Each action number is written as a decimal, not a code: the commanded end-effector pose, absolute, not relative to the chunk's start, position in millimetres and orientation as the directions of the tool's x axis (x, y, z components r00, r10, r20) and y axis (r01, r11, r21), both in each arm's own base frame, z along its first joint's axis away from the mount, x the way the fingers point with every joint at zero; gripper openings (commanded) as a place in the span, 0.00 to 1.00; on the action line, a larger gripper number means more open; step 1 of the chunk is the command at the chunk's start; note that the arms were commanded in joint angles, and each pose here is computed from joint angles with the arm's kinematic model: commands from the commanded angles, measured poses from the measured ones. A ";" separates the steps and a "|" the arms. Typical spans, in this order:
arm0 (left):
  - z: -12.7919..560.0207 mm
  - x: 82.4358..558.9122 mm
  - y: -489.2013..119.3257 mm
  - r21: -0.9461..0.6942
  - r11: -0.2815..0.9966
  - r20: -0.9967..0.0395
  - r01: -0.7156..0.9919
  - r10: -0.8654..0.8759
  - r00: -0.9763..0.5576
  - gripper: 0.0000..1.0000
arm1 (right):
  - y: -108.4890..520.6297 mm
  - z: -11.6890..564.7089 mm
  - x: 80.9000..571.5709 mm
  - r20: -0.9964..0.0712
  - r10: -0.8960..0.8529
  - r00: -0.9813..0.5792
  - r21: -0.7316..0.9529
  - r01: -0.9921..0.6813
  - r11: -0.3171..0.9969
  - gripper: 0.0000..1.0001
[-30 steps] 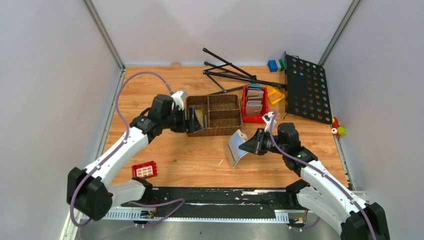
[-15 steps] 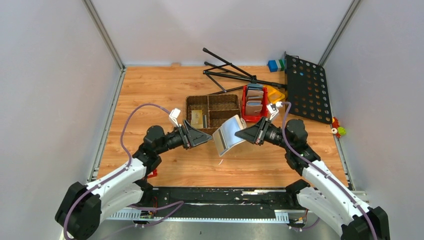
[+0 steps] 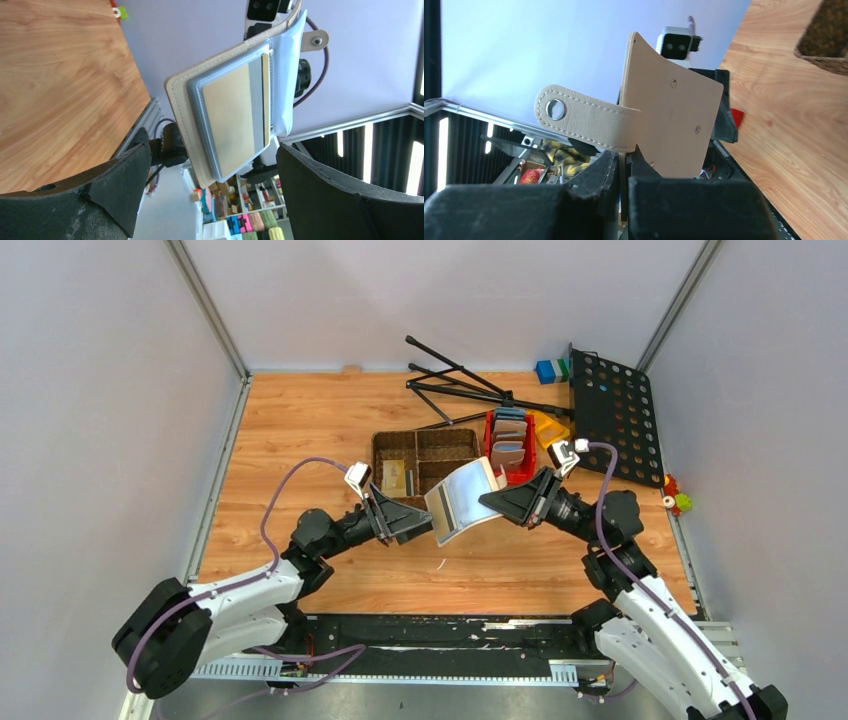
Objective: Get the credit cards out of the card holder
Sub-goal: Remove the credit card from the card holder.
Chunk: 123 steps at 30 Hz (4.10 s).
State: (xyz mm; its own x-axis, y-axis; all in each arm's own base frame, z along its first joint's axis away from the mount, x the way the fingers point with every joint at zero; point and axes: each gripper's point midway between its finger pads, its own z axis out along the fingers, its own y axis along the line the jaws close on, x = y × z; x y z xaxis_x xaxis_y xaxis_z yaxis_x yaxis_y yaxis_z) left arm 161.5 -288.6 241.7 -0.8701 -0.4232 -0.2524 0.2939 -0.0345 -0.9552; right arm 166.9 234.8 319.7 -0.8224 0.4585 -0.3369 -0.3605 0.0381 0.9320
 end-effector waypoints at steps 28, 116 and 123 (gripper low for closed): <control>247.4 176.5 -291.7 -0.854 0.319 -0.513 0.411 -0.380 -0.770 0.00 | 194.1 282.4 177.7 -0.662 0.280 -0.696 0.689 -0.416 0.594 0.72; 251.6 150.3 -313.6 -0.908 -0.107 -0.363 0.406 -0.285 -0.887 0.00 | 250.1 261.4 154.8 -0.560 0.177 -0.809 0.826 -0.530 0.192 0.39; 245.7 153.0 -312.3 -0.909 -0.064 -0.377 0.412 -0.294 -0.878 0.00 | 247.9 264.3 155.5 -0.570 0.201 -0.797 0.820 -0.538 0.194 0.48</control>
State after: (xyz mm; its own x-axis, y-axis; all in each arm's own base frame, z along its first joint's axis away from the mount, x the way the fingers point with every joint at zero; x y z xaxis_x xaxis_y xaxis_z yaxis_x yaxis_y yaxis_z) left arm 154.4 -315.4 230.7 -0.9089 -0.2654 -0.3216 0.3437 -0.0401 -0.9382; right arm 152.4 249.1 264.4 -0.8152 0.1806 -0.5504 -0.5210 0.1865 0.8329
